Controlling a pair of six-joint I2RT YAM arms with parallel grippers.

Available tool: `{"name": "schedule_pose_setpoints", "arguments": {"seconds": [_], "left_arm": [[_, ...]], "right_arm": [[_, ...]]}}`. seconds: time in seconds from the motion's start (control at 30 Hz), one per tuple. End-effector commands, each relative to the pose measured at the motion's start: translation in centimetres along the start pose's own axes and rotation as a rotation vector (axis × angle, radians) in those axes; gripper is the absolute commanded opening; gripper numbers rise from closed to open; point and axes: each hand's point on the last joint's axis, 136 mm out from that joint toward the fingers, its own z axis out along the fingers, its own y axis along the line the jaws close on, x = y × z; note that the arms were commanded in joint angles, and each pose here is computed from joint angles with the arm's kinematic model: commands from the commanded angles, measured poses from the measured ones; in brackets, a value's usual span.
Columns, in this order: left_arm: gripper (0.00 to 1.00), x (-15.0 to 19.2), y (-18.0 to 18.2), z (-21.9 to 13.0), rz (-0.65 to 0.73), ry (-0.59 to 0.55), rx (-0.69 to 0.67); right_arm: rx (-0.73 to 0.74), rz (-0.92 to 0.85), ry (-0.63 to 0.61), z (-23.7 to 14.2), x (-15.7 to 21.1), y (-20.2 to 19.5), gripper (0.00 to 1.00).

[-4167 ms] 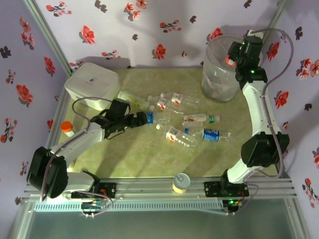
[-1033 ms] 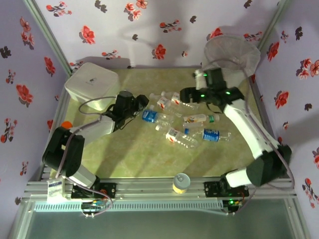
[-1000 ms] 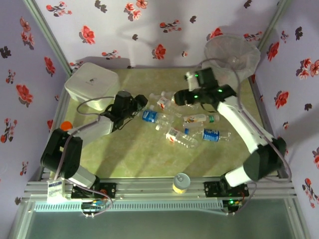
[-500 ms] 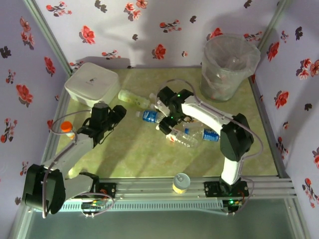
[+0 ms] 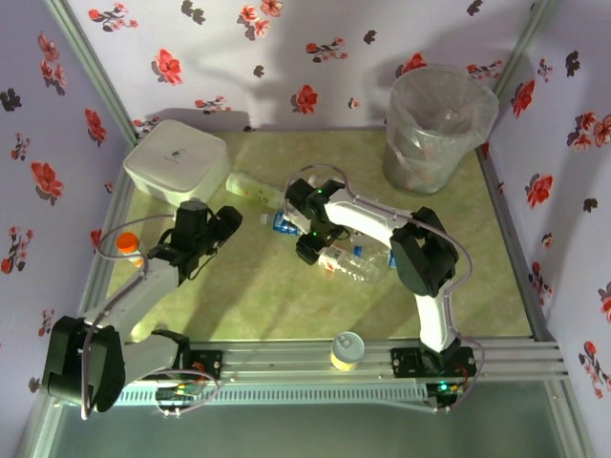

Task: Put the plastic bottles in the bin

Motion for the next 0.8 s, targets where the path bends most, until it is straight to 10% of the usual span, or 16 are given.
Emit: {"name": "schedule_pose_setpoints", "arguments": {"seconds": [0.0,0.47,0.77], "left_arm": [[0.77,-0.1,0.2,-0.3,0.014,-0.002,0.004],[0.77,0.2,1.0,0.0,0.001,0.0,-0.009],[0.77,-0.3,0.9,0.4,0.006,-0.004,-0.012]], "right_arm": [[-0.015,0.018,-0.021,0.7,-0.7,0.2,0.76],[-0.02,0.022,-0.02,1.1,-1.3,0.3,0.6],[-0.034,0.06,-0.375,-13.1,-4.8,-1.1,0.59]]}}
